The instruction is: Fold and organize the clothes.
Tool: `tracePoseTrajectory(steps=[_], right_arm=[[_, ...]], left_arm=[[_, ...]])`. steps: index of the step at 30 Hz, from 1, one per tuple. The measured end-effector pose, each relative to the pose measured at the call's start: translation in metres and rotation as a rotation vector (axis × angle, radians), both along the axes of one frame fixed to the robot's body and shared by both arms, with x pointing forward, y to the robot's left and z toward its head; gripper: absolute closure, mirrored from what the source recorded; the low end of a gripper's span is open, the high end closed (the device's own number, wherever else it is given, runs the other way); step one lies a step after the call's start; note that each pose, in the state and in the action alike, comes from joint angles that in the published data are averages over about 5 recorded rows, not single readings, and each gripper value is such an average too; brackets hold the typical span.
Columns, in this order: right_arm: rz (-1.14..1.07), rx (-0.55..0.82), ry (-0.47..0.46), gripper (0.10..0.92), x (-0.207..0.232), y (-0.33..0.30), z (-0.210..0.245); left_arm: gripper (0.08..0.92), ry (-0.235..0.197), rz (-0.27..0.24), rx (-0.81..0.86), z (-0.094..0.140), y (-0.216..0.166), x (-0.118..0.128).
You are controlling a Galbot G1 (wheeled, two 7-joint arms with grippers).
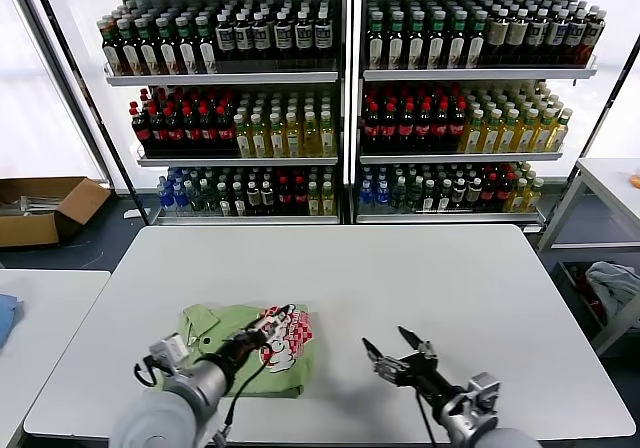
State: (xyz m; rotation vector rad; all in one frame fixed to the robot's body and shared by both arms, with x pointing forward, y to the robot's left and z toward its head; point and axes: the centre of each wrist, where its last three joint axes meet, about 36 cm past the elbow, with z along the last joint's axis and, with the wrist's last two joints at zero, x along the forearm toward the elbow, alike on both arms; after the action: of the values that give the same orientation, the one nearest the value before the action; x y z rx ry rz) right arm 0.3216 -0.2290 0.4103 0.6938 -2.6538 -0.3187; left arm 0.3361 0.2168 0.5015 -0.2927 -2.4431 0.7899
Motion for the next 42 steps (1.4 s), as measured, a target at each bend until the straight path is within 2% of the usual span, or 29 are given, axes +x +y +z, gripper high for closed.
tracePoseTrajectory(steps=[6, 12, 25, 35, 38, 42], right_arm=[[0.072, 0.045, 0.07, 0.2, 0.013, 0.051, -0.02], [0.136, 0.068, 0.118, 0.229, 0.022, 0.09, -0.032], [0.196, 0.062, 0.142, 0.591, 0.024, 0.111, -0.038], [0.191, 0.004, 0.092, 0.867, 0.025, 0.064, -0.025], [0.179, -0.028, 0.085, 0.913, 0.024, 0.038, -0.024], [0.165, -0.069, 0.085, 0.916, 0.021, 0.005, -0.022]], left_arm=[[0.195, -0.049, 0.056, 0.015, 0.022, 0.029, -0.01], [0.177, -0.073, 0.09, 0.02, 0.034, 0.041, -0.023], [0.177, -0.089, 0.13, 0.031, 0.044, 0.05, -0.036], [0.177, -0.093, 0.156, 0.036, 0.044, 0.053, -0.037], [0.177, -0.09, 0.159, 0.035, 0.043, 0.052, -0.038], [0.177, -0.089, 0.161, 0.032, 0.042, 0.049, -0.04]])
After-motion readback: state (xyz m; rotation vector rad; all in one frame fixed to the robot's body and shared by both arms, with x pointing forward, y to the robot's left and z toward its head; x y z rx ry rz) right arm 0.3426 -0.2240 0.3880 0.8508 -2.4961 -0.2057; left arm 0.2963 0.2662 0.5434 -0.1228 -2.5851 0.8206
